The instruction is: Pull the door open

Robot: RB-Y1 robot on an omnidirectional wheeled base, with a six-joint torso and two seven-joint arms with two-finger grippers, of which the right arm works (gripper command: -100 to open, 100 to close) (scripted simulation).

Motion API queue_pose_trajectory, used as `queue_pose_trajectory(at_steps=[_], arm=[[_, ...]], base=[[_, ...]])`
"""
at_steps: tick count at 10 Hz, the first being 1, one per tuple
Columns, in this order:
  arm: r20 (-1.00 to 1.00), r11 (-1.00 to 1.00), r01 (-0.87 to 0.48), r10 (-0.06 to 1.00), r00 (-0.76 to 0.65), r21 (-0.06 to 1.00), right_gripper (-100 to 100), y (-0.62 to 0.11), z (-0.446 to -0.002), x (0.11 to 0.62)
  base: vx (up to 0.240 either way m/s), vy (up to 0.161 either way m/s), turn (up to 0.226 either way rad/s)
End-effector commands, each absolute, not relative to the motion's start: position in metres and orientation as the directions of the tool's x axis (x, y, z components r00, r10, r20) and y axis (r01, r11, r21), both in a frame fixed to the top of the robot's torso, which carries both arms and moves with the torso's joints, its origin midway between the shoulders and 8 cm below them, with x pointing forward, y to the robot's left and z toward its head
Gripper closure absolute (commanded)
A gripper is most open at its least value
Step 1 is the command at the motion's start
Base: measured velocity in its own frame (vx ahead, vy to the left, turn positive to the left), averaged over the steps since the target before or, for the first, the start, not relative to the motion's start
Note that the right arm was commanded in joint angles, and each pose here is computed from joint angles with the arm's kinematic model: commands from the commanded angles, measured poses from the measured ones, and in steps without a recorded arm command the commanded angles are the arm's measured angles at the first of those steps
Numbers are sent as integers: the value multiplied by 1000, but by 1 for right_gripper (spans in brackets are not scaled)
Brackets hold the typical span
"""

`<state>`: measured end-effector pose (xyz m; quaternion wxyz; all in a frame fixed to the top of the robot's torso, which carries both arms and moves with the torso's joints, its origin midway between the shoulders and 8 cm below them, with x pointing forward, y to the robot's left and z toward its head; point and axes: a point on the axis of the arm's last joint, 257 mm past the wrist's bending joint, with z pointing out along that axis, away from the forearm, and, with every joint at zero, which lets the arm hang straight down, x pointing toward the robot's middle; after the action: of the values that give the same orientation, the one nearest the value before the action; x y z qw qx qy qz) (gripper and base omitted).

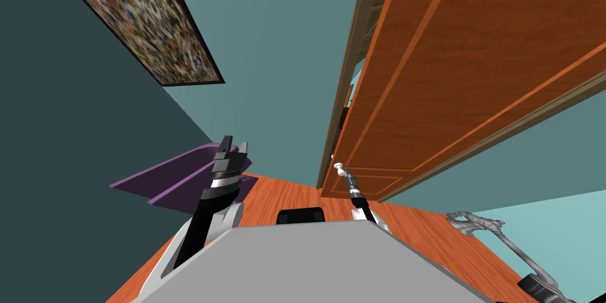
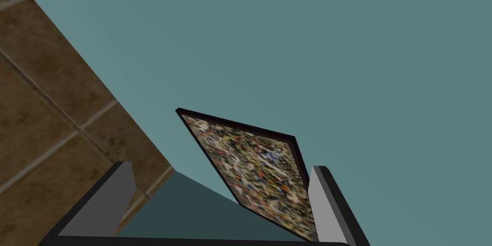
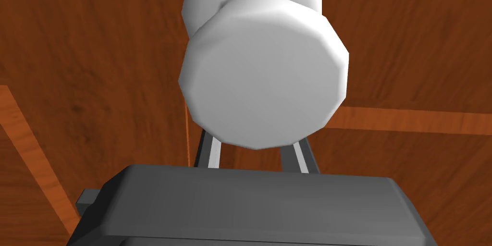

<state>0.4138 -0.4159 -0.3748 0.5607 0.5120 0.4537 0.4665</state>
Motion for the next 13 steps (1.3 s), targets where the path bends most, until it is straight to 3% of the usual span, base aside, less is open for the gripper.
queue_pose_trajectory(at_steps=[1, 13], arm=[[29, -20, -79, 992, 125, 997, 100, -397, -373, 422], [341, -326, -123, 930, 138, 937, 100, -401, -375, 428]], base=[[-60, -29, 63], [-47, -20, 59]])
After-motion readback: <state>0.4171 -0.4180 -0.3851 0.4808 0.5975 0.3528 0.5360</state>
